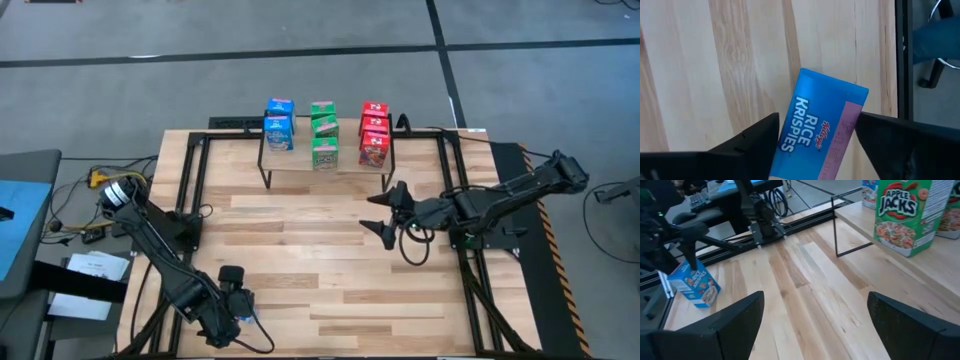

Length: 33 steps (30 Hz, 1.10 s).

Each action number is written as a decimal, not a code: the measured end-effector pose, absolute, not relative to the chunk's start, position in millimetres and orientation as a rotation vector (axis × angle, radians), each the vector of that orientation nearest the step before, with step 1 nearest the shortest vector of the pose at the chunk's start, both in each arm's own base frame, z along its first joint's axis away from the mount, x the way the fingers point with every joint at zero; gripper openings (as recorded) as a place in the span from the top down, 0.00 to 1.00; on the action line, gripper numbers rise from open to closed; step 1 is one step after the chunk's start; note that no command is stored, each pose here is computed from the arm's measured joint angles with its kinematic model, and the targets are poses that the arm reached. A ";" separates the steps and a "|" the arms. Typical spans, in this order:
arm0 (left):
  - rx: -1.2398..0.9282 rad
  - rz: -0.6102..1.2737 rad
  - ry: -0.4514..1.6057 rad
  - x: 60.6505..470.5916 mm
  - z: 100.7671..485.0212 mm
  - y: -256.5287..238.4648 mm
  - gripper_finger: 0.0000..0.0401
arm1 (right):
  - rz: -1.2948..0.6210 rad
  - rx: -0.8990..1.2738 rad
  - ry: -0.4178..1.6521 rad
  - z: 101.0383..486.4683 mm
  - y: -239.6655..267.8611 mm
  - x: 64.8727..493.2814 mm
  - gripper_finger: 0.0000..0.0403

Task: Stack cereal on shelf
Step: Put the blue cereal box on the shelf aligned with the blue cereal boxes

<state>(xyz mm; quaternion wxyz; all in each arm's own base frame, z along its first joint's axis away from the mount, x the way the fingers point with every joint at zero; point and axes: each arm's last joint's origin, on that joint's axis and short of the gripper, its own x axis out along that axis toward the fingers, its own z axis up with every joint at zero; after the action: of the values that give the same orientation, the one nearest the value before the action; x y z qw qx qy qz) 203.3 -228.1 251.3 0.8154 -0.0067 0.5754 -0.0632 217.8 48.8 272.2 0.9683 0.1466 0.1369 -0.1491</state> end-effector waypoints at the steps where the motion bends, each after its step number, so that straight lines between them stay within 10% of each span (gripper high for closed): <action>1: -0.014 -0.135 1.227 203.4 251.3 -227.9 0.40 | -0.296 0.296 0.277 272.3 50.0 217.6 0.06; 33: 0.111 -0.115 1.181 256.0 315.3 -164.0 0.56 | -0.282 0.292 0.282 271.8 53.9 216.9 0.06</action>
<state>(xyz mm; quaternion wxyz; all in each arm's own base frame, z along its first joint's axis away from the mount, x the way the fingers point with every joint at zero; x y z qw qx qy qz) 256.0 -164.0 315.3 0.8277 0.0525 0.5561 -0.0540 216.9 53.9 271.8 0.9696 0.1446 0.1396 -0.1396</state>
